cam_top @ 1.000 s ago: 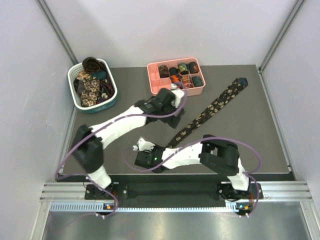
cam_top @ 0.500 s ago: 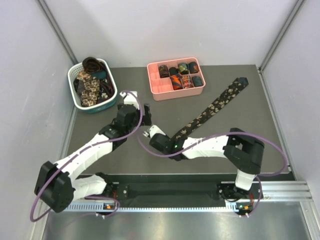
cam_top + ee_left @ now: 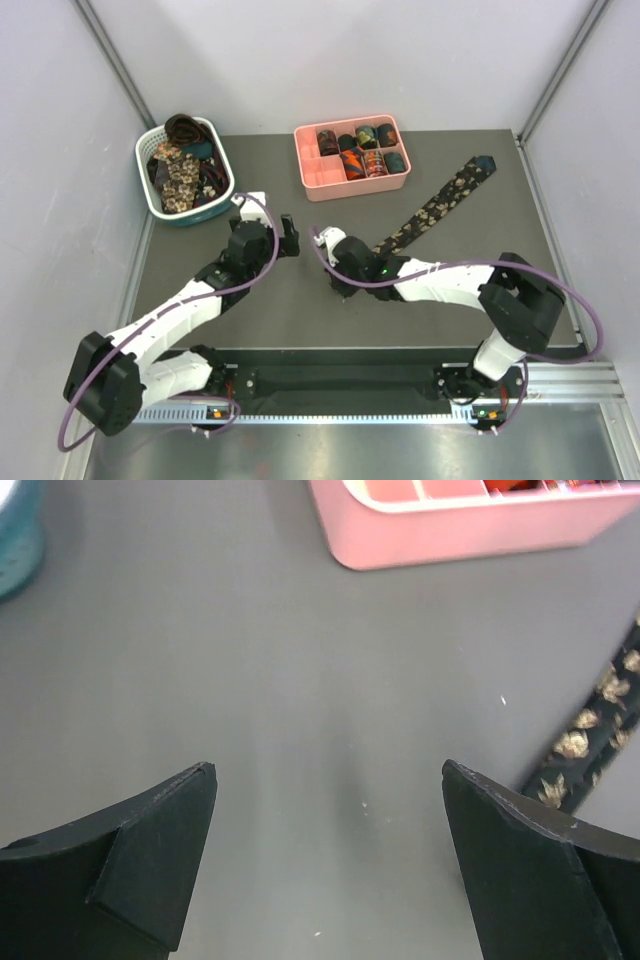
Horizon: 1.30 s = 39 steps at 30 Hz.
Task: Roll the ties
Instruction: Roll the tie
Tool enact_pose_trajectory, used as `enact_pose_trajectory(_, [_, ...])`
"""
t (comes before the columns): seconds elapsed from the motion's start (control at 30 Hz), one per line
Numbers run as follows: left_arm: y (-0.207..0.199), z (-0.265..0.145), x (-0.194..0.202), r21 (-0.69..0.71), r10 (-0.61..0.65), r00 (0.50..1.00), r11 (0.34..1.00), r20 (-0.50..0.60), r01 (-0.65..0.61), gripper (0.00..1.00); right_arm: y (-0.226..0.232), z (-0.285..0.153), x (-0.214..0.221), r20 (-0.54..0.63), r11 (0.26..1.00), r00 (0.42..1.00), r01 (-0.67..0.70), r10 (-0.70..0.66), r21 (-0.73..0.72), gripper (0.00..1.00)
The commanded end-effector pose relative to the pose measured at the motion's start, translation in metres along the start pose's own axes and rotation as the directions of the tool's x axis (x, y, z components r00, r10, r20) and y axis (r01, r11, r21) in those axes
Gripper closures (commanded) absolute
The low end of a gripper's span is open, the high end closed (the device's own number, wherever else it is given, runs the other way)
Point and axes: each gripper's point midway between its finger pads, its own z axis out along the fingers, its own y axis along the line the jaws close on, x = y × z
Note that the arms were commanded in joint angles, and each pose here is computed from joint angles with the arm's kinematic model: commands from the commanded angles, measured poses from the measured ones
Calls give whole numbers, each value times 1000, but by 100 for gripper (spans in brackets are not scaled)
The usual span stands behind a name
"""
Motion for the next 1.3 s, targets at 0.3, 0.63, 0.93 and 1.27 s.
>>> enact_pose_trajectory(0.3, [-85,-6,26,438,208,976,872,69,-217,12,6,-17,-25,28,866,962,-230,270,-444,100])
enact_pose_trajectory(0.63, [-102,1,57,519,334,936,785,108,-339,13,-9,-16,-18,-79,710,928,-332,365,-621,100])
enact_pose_trajectory(0.93, [-125,0,94,628,496,859,629,129,-458,18,-21,-7,-13,-122,650,912,-368,391,-665,100])
enact_pose_trajectory(1.27, [-137,4,122,672,569,814,556,121,-489,18,-34,2,-6,-153,629,899,-400,410,-667,100])
